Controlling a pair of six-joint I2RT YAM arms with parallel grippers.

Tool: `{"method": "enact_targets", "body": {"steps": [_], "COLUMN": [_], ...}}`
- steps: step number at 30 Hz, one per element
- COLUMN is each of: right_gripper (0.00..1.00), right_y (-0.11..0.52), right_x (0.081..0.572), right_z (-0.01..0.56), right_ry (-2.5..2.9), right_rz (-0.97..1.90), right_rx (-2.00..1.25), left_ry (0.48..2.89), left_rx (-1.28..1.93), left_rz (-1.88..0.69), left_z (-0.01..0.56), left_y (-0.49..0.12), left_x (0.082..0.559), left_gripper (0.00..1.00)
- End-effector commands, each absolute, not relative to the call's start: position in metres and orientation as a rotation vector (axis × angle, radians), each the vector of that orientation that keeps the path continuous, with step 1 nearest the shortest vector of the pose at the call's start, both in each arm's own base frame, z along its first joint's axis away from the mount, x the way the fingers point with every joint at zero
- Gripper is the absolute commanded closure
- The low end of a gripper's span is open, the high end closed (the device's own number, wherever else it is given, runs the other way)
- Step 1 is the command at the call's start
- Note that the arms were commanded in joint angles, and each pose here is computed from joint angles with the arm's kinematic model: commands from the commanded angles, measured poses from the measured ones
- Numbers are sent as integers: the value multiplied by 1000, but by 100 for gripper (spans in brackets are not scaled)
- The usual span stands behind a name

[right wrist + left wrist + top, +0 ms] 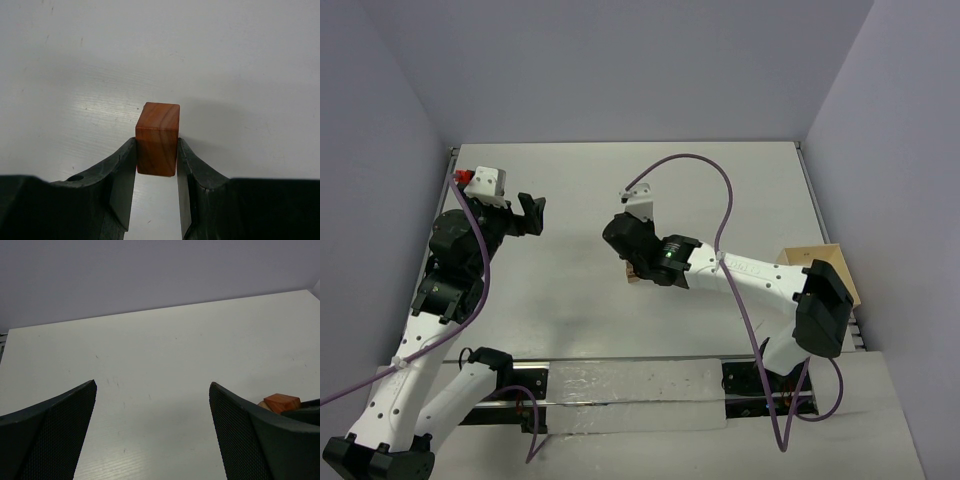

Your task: Build the wood block tower

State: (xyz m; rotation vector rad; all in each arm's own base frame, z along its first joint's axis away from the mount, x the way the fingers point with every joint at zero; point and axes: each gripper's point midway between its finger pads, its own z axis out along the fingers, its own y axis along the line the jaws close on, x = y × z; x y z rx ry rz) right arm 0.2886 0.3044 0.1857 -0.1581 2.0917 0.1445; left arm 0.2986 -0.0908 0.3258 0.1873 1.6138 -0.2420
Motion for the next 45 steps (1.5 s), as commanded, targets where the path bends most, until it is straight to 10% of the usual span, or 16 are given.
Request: {"method": "enact_targets", "body": {"steps": [1, 45], "right_gripper": [88, 0], "right_y": [309, 318], "right_x": [295, 270], "right_z": [197, 243], "right_ry": [2067, 2025], "right_rz": [165, 349], "right_rx": [-113, -358], "left_ry": [1548, 1662], "left_rx": [191, 279], "left_rz": [-257, -334], "left_z": [343, 333], "left_y": [-92, -109], "left_x": [300, 292], "left_gripper": [1, 1]}}
